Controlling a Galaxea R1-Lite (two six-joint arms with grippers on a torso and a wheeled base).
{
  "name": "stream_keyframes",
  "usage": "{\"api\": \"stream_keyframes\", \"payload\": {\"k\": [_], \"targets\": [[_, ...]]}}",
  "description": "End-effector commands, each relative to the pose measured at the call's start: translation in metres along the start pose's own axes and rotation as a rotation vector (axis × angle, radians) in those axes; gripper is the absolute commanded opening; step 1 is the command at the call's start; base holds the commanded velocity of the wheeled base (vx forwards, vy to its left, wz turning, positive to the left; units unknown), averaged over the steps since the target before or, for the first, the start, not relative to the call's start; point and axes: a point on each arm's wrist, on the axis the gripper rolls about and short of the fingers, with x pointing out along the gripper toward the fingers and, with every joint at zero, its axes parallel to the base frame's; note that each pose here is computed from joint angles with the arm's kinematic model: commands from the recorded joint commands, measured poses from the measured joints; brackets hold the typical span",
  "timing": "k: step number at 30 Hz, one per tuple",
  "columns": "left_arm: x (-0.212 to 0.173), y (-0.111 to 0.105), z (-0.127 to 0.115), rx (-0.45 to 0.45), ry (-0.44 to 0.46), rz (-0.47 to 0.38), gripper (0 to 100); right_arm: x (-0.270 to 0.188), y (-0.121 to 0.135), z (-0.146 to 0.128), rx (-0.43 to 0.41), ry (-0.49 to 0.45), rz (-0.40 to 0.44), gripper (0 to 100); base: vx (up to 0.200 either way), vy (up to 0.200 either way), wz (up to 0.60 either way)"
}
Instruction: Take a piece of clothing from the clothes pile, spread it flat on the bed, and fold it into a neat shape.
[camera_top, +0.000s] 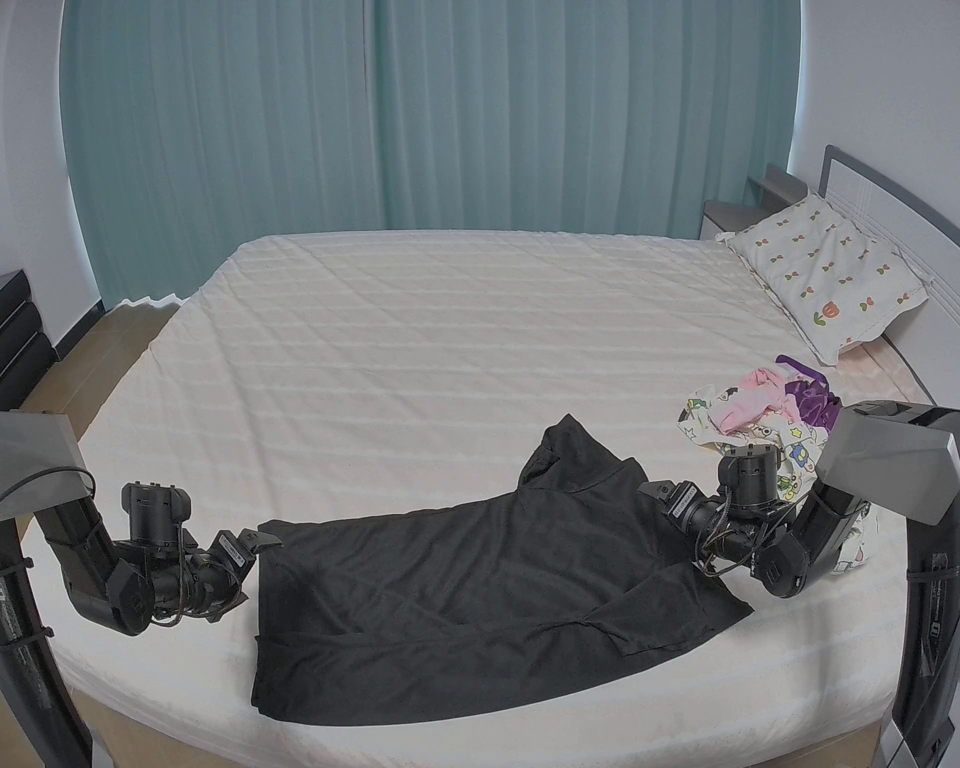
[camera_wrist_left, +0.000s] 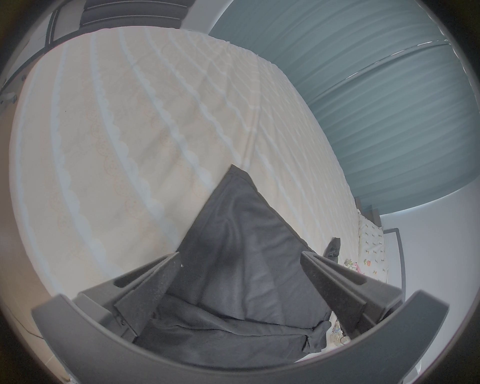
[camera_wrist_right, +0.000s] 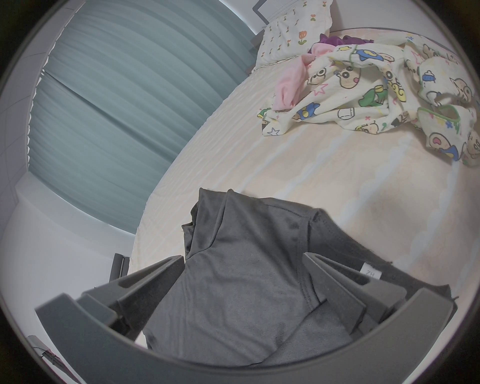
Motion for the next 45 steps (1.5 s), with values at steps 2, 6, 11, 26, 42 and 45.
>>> {"api": "stream_keyframes", "payload": {"k": [2, 6, 11, 26, 42, 45], "targets": [[0.001, -0.002, -0.002, 0.006, 0.006, -0.005, 100, 0.0, -0.001, -0.001, 0.0, 0.001, -0.003, 100, 0.0, -0.2, 0.0], [0.001, -0.002, -0.002, 0.007, 0.006, -0.007, 100, 0.001, -0.002, -0.001, 0.0, 0.002, -0.004, 100, 0.0, -0.1, 0.0], [0.002, -0.004, 0.007, -0.001, -0.03, -0.015, 100, 0.0, 0.0, 0.0, 0.0, -0.003, 0.0, 100, 0.0, 0.0, 0.0], [0.037, 0.016, 0.059, 0.109, -0.164, 0.081, 100, 0.001, 0.0, -0.004, -0.007, 0.007, -0.002, 100, 0.0, 0.0, 0.0], [0.079, 0.023, 0.054, 0.222, -0.126, 0.087, 100, 0.0, 0.002, -0.012, -0.016, 0.023, -0.006, 100, 0.0, 0.0, 0.0], [0.08, 0.023, 0.054, 0.229, -0.14, 0.074, 100, -0.001, 0.002, -0.013, -0.019, 0.026, -0.006, 100, 0.0, 0.0, 0.0]]}}
